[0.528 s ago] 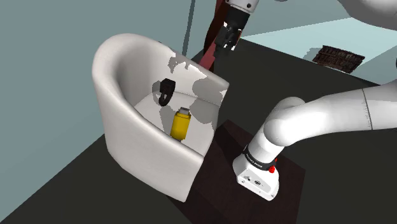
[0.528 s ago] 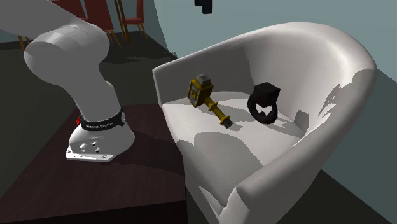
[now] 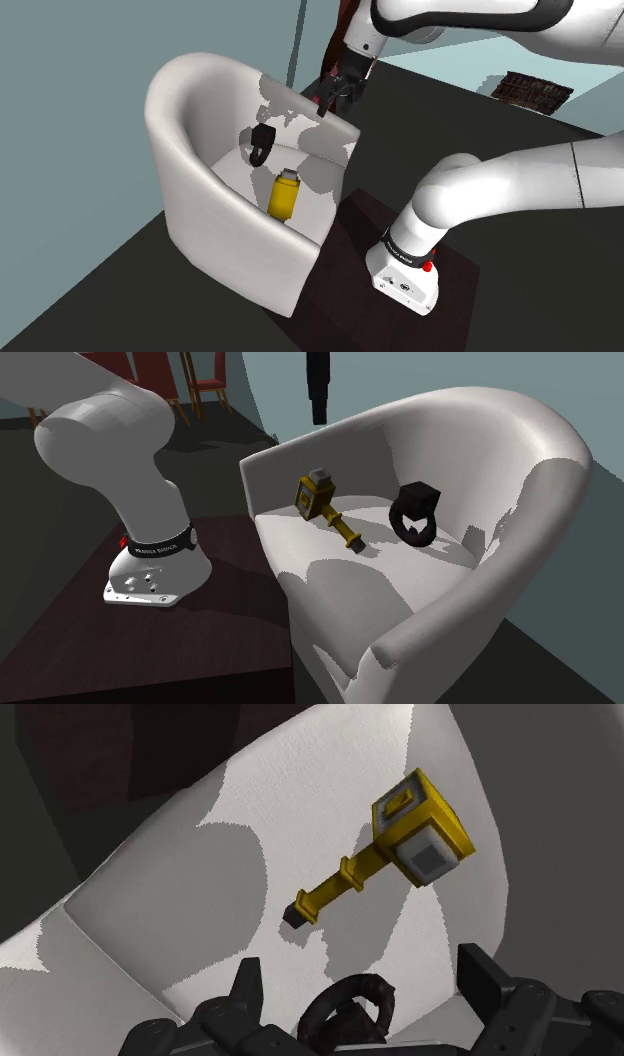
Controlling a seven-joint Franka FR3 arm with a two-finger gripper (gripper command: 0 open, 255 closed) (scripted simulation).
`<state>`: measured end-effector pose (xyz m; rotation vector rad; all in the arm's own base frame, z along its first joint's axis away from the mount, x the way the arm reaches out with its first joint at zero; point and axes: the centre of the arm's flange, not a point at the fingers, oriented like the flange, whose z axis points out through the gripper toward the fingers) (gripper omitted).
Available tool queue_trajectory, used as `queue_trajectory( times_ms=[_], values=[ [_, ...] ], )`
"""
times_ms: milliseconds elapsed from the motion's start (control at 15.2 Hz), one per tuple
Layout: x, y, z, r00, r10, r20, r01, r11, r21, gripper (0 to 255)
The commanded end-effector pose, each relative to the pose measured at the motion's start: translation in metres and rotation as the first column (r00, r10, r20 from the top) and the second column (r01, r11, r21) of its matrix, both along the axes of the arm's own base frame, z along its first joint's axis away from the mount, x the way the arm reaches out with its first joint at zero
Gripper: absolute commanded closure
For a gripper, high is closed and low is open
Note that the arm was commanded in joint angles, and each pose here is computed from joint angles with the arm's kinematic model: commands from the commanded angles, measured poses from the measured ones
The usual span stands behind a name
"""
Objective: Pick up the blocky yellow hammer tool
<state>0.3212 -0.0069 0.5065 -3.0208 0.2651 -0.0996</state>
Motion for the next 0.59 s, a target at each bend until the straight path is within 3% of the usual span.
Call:
queue_trajectory(
  times_ms=[0,264,528],
  values=[
    [0.001,0.010,-0.028,0.996,-0.089,0.002,0.089,0.996,0.003,0],
    [0.008,0.026,-0.078,0.967,-0.254,0.001,0.254,0.967,0.010,0],
    [0.017,0.040,-0.128,0.911,-0.412,-0.001,0.412,0.911,0.016,0]
  ],
)
